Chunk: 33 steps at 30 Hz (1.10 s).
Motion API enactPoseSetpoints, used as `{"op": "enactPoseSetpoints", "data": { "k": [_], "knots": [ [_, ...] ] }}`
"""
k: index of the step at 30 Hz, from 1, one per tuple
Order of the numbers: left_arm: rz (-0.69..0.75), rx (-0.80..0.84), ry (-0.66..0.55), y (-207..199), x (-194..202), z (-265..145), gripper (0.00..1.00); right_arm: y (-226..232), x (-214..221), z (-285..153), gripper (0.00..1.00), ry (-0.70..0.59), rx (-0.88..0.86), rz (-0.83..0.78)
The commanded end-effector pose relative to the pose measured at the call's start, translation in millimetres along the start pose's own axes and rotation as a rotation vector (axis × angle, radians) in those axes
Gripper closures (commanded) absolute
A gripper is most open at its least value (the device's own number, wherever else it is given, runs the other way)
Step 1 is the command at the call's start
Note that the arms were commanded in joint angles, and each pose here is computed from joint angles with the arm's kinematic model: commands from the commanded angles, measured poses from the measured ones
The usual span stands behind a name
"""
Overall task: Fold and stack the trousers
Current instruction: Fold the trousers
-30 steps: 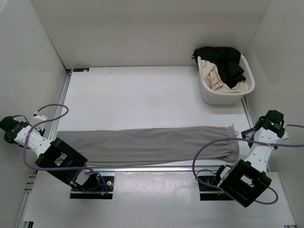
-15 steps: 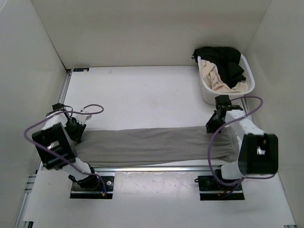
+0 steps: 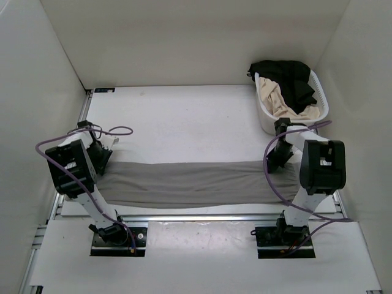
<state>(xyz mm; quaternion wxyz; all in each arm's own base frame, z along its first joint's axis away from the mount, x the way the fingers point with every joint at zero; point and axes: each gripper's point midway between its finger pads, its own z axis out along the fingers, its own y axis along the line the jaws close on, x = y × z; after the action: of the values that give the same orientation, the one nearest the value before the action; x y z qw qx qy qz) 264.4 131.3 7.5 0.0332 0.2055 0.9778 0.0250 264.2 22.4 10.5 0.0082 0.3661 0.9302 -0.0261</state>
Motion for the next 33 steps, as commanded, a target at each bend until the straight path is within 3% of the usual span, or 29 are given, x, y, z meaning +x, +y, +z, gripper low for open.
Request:
{"op": "enactPoseSetpoints", "data": {
  "k": [1, 5, 8, 12, 14, 18, 22, 26, 33],
  "knots": [
    [-0.063, -0.076, -0.179, 39.8, -67.7, 13.1, 0.61, 2.9, -79.6, 1.7, 1.0, -0.267, 0.068, 0.096],
    [-0.043, -0.106, -0.264, 55.8, -112.5, -11.1, 0.61, 21.6, -124.9, -35.3, 1.0, -0.369, -0.015, 0.106],
    [-0.048, -0.065, -0.34, 57.6, -136.1, -30.5, 0.55, 42.5, -142.7, -54.3, 1.0, -0.396, -0.083, 0.047],
    [-0.034, -0.083, -0.426, 62.1, -151.8, -64.7, 0.53, 57.6, -128.2, -50.7, 0.99, -0.316, -0.167, -0.019],
    [-0.02, -0.093, -0.433, 59.9, -148.5, -78.4, 0.53, 59.8, -124.9, -63.0, 0.96, -0.336, -0.214, -0.033],
    [-0.027, -0.136, -0.323, 62.6, -110.7, -79.0, 0.52, 48.3, -113.6, -80.9, 0.93, -0.363, -0.23, -0.051],
    [-0.086, -0.084, -0.261, 51.9, -70.3, -53.1, 0.53, 32.5, -92.7, -97.5, 0.92, -0.375, -0.233, -0.046],
    [-0.112, -0.097, -0.137, 45.1, -30.2, -22.5, 0.59, 16.3, -65.7, -85.5, 0.92, -0.331, -0.231, 0.004],
    [-0.204, -0.174, -0.174, 59.5, -13.0, -23.1, 0.59, -9.7, -29.6, -28.0, 0.92, -0.236, -0.151, 0.053]
  ]
}}
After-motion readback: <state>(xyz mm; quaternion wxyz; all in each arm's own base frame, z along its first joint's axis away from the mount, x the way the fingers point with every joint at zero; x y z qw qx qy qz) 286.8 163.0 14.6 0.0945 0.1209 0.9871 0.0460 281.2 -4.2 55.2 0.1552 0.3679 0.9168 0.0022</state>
